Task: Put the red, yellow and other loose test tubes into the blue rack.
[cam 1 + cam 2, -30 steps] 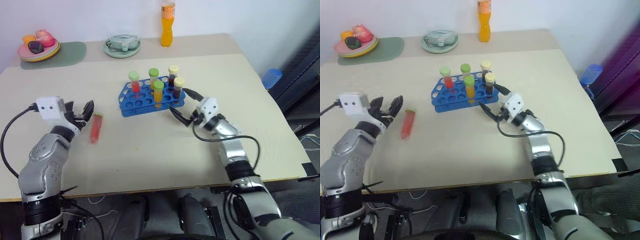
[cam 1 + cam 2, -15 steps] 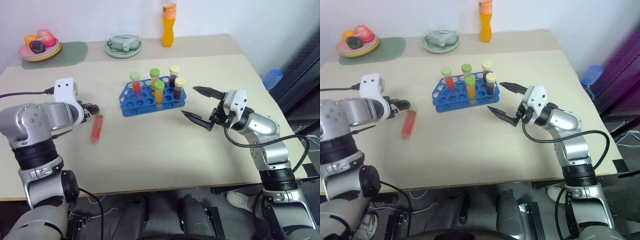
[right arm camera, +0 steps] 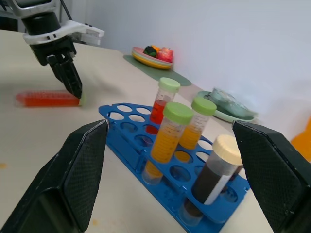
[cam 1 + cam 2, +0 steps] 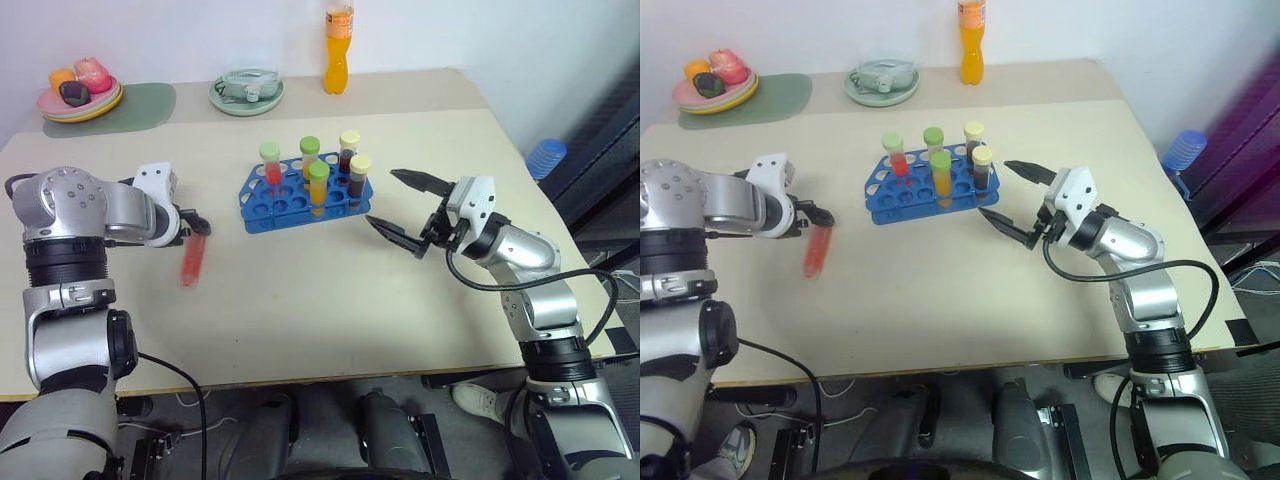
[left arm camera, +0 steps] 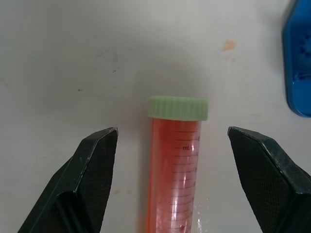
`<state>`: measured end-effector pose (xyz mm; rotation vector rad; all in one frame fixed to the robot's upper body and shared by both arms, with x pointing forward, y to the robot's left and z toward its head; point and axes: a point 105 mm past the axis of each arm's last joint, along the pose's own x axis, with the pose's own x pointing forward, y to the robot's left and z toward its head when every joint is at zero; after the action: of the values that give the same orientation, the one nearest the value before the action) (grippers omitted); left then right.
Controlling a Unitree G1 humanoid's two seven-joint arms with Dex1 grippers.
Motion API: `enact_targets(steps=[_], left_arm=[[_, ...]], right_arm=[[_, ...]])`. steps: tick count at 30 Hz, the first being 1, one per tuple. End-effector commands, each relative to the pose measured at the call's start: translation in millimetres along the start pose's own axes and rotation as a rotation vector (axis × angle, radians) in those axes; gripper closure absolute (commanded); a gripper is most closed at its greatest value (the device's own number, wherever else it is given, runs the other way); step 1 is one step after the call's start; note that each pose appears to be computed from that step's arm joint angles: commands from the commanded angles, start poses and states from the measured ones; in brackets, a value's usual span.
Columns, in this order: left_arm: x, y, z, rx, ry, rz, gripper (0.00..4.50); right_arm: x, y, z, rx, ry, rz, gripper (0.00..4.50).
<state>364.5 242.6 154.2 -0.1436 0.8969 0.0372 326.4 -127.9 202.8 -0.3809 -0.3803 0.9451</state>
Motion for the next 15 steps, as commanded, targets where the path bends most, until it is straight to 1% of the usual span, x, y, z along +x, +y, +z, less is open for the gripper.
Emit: enact_targets(steps=[1,10,14,15], left_arm=[[-5.6,0.4,3.4,0.007,0.007,-0.001,0.77],[6.4,11.0,-12.4,-0.012,0.121,0.064,0.77],[11.7,10.4,-15.5,-0.034,0.16,0.082,0.77],[11.8,11.3,-15.2,-0.033,0.163,0.094,1.04]], right_arm=[[-1.7,-4.1,16.9,-0.055,-0.047,-0.02,0.32],[-4.1,-6.0,11.0,-0.044,-0.025,-0.04,0.32],[-5.2,-7.1,7.6,-0.044,-0.01,-0.053,0.32],[-5.6,-7.3,7.7,-0.041,-0.01,-0.056,0.28]])
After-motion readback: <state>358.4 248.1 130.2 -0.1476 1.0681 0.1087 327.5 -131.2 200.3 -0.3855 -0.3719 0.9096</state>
